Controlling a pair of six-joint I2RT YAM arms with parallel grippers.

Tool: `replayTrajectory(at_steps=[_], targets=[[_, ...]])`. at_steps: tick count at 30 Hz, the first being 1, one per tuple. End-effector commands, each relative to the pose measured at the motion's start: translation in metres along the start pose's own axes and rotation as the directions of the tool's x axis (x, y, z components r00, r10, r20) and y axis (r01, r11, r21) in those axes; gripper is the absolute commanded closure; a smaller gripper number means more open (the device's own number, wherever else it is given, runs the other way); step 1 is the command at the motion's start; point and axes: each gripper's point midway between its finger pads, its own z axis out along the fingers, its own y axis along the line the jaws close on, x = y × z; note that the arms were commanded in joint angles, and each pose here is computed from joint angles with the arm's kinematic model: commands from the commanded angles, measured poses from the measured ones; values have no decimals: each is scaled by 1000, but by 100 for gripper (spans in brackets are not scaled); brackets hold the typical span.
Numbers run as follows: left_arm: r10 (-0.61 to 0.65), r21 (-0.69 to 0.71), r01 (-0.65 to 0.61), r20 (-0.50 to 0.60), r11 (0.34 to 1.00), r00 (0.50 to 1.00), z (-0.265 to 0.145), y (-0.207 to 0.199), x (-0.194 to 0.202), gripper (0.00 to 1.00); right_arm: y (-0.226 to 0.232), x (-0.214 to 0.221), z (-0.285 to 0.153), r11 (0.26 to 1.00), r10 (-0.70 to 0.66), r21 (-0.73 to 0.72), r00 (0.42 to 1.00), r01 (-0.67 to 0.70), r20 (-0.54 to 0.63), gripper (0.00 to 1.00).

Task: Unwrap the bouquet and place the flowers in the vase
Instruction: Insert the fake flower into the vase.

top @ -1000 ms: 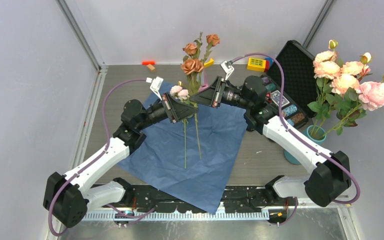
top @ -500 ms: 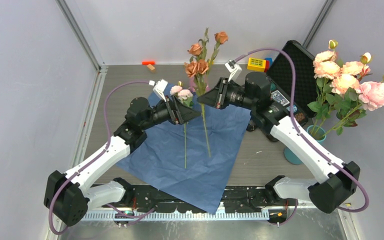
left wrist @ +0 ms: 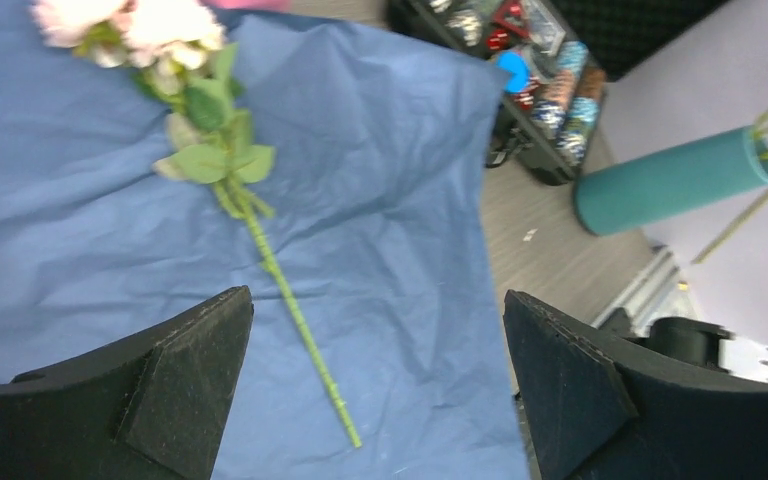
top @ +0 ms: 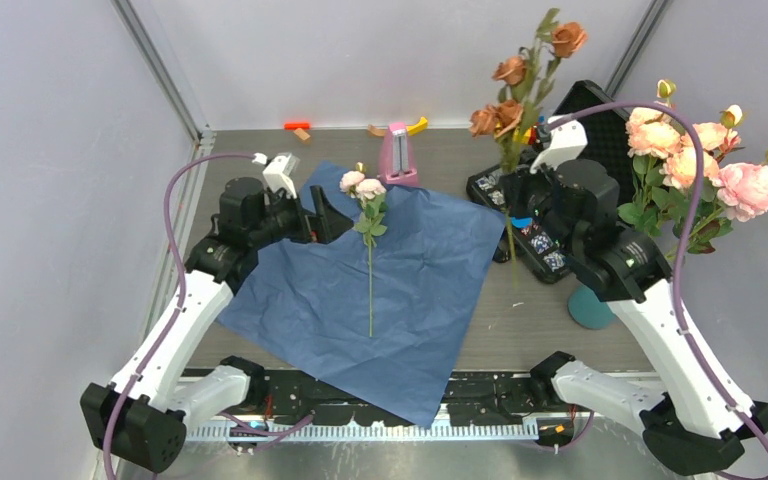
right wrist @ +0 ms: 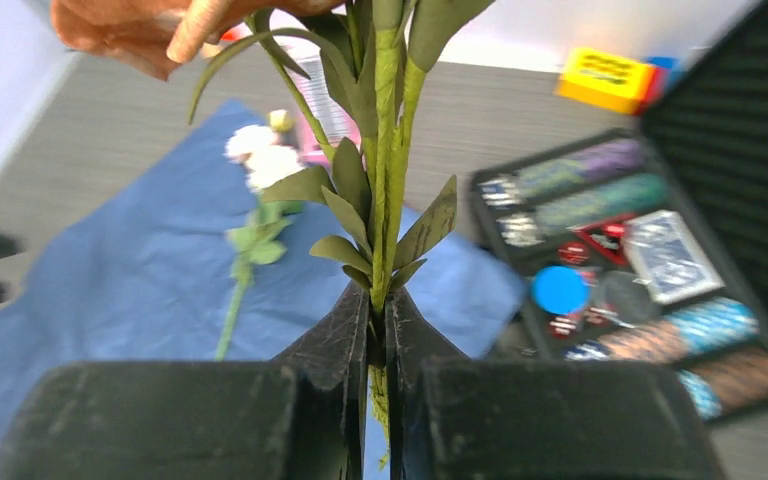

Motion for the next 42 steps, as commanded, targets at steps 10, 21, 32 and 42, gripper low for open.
replayTrajectory(at_steps=[10, 21, 32, 42], targets=[[169, -192, -179, -68, 965, 983, -30, 57, 0, 0, -109, -61, -61, 811, -272, 546, 962, 208, 37, 100], [187, -258, -204, -91, 944, 978, -32, 74, 7, 0, -164, -71, -54, 778, -192, 621, 977, 96, 91, 100], [188, -273, -210, -104, 939, 977, -31, 79, 9, 0, -198, -90, -71, 701, -231, 713, 954, 27, 192, 100], [186, -275, -211, -114, 938, 976, -30, 81, 12, 0, -228, -81, -87, 618, -266, 786, 937, -13, 225, 100]])
